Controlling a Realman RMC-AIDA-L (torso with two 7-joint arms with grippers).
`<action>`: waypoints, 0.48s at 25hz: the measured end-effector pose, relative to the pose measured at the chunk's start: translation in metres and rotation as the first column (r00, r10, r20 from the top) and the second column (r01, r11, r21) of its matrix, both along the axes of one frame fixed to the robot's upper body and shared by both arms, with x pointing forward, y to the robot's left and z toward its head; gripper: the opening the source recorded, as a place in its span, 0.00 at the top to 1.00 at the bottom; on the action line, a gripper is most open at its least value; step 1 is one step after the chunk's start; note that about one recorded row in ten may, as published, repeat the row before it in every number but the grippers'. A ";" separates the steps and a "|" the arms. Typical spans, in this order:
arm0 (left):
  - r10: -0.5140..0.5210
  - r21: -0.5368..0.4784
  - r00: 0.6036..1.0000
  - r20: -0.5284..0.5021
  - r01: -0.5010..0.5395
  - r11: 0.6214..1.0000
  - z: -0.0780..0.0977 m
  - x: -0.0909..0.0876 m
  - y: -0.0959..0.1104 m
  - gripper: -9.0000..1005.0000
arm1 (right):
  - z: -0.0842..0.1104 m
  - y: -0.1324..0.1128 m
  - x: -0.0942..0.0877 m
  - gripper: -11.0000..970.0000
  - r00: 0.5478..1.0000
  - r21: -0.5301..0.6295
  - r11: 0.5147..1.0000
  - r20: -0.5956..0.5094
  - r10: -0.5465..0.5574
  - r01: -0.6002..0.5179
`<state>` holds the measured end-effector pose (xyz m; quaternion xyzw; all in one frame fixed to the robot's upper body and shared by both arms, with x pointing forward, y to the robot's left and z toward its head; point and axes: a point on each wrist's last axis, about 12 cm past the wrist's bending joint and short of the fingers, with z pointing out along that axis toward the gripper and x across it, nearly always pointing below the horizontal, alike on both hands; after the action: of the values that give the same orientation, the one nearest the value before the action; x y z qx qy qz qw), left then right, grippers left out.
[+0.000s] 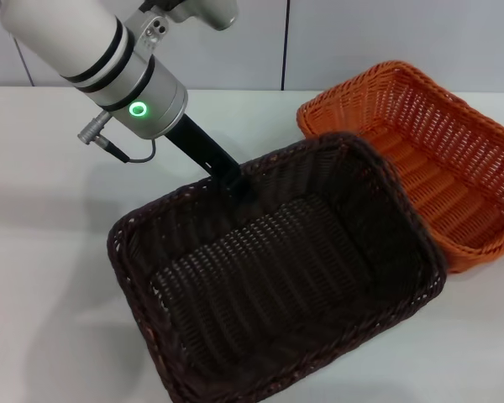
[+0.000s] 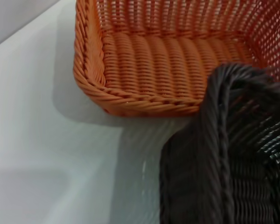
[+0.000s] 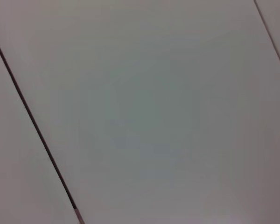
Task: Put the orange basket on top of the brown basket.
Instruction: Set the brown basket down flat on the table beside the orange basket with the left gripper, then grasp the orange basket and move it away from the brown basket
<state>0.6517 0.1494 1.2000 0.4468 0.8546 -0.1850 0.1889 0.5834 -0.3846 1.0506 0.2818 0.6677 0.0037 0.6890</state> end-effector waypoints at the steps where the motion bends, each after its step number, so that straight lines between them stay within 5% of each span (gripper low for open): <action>1: 0.012 -0.016 1.000 0.007 -0.012 1.000 0.000 0.000 0.003 0.83 | 0.000 0.001 0.001 0.37 1.000 0.002 1.000 -0.005 0.002 -0.002; 8: 0.045 -0.091 0.997 0.058 -0.040 0.995 0.006 0.000 0.015 0.62 | 0.001 0.000 0.004 0.37 0.998 0.035 0.998 -0.004 0.056 -0.056; 12: 0.053 -0.124 0.994 0.092 -0.041 0.991 0.008 0.001 0.020 0.39 | 0.003 -0.004 0.005 0.37 0.992 0.072 0.990 0.005 0.124 -0.124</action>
<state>0.6530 0.1691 1.2085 0.4224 0.8422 -0.2107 0.2606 0.5879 -0.3883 1.0536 0.2648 0.6831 0.0707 0.6770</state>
